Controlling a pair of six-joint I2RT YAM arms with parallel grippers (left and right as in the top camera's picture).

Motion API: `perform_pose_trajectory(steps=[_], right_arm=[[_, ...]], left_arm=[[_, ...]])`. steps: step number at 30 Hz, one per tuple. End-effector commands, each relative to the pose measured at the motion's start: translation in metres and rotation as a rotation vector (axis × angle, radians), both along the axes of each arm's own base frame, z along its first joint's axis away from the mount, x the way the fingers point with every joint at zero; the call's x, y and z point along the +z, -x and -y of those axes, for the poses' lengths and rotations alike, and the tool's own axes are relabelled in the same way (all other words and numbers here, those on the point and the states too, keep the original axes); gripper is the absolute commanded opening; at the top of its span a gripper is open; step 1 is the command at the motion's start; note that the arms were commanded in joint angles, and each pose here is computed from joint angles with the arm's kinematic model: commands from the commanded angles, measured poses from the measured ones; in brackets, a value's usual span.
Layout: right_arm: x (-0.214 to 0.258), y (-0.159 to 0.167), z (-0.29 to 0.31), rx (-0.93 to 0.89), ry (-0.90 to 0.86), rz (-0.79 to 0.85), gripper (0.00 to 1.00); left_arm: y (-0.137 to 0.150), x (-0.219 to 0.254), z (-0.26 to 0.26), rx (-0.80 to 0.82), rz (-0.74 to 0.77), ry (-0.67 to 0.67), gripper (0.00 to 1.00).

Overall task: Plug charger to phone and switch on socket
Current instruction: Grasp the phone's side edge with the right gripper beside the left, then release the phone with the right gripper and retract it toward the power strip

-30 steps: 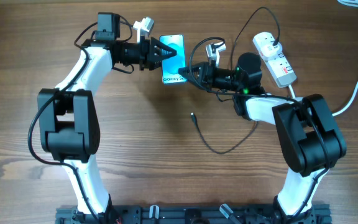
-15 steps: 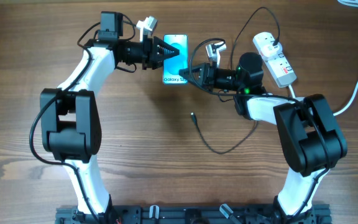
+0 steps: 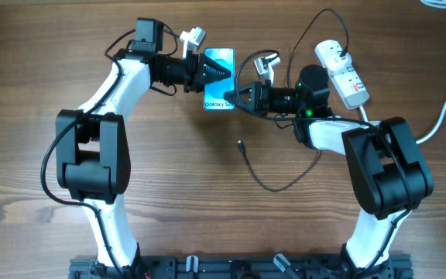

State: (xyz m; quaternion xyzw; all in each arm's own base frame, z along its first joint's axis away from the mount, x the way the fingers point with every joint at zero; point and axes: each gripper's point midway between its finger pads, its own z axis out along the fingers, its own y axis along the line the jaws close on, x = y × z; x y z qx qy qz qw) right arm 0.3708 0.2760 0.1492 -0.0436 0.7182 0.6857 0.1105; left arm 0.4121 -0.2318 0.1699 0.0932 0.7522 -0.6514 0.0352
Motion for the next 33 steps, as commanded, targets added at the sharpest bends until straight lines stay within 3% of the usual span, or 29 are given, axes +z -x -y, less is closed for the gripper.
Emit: perform_pose_trajectory(steps=[1,6,13,16,17,20,21,24,28,33], right_arm=[[-0.017,0.002,-0.002,-0.014,0.017,-0.088,0.04],[-0.018,0.0,-0.002,-0.024,0.017,-0.112,0.04],[-0.018,0.0,-0.002,-0.027,0.017,-0.114,0.04],[-0.018,0.001,-0.002,-0.024,0.018,-0.106,0.05],[-0.018,0.001,-0.002,-0.022,0.018,-0.105,0.08],[-0.017,0.005,-0.002,0.003,0.017,-0.084,0.5],[-0.017,0.005,-0.001,0.008,0.016,-0.08,0.59],[-0.016,-0.001,0.011,-0.008,0.015,-0.056,0.77],[-0.015,-0.005,0.027,-0.01,0.012,-0.027,0.79],[-0.012,0.0,0.029,0.028,0.01,0.035,0.74]], left_arm=[[0.014,0.034,0.011,-0.073,0.054,0.093,0.35],[0.006,0.036,0.004,-0.054,0.092,0.097,0.33],[0.006,0.036,0.003,-0.054,0.091,0.097,0.07],[0.007,0.036,0.005,-0.057,0.092,0.097,0.04],[0.007,0.036,0.005,-0.057,0.092,0.097,0.04],[0.004,0.032,0.004,-0.043,0.095,0.075,0.04],[0.002,0.027,0.004,-0.027,0.089,0.047,0.04],[0.0,0.005,0.0,0.028,0.016,-0.073,0.04],[0.002,-0.025,-0.009,0.085,-0.078,-0.236,0.04],[0.012,-0.048,-0.02,0.113,-0.17,-0.373,0.04]])
